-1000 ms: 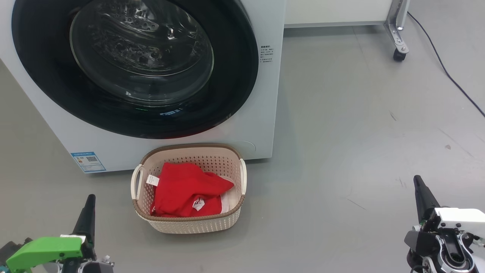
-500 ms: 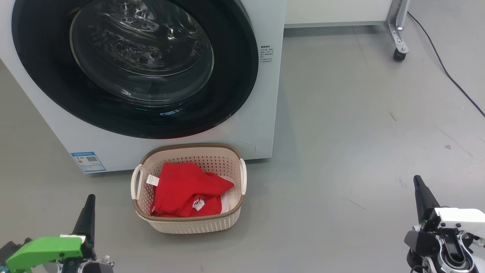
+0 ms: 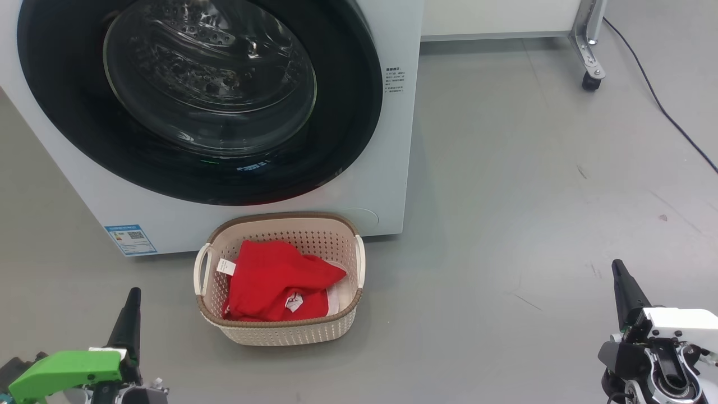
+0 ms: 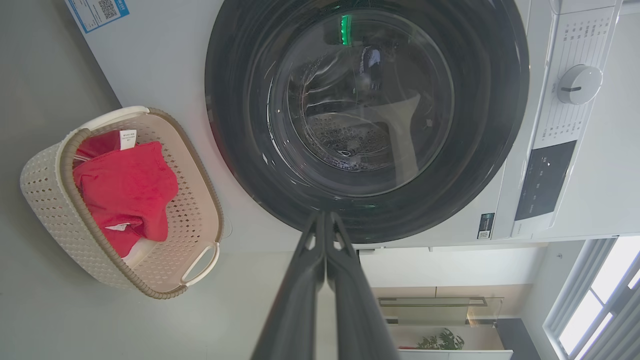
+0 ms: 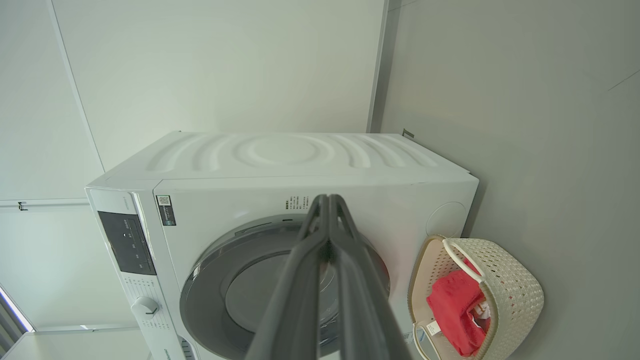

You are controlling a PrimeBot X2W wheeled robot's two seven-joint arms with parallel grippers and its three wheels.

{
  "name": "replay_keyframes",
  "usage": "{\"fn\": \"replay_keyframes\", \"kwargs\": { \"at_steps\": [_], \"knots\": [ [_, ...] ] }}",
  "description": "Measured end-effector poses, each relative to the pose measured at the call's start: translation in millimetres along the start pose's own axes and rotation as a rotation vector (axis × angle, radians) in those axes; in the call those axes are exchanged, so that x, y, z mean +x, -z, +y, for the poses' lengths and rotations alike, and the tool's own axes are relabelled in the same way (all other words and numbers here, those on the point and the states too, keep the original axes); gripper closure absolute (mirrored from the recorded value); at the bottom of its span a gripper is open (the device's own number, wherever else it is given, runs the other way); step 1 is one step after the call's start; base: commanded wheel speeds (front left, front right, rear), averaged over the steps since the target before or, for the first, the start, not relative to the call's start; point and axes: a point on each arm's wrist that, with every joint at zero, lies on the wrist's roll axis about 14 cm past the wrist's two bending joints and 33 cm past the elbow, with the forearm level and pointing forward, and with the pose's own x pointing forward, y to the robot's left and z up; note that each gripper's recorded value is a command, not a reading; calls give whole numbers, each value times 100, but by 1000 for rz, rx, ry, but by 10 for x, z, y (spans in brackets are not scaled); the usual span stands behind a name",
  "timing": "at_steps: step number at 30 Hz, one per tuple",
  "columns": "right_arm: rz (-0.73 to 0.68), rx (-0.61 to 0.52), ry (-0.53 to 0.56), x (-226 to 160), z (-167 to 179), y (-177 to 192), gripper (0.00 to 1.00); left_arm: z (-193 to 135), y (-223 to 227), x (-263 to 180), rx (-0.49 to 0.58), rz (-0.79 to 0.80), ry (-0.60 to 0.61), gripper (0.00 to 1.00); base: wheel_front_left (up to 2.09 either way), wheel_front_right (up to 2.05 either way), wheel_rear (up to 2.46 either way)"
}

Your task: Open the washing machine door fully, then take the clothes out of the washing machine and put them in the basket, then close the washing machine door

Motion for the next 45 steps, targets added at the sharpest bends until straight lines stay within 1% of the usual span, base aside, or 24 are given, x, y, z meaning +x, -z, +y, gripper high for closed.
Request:
{"fn": "replay_keyframes", "kwargs": {
  "at_steps": [45],
  "knots": [
    [-2, -2, 0, 0, 1, -8, 100, 0, 0, 0, -2, -1, 0, 100, 0, 0, 0]
  ]
}}
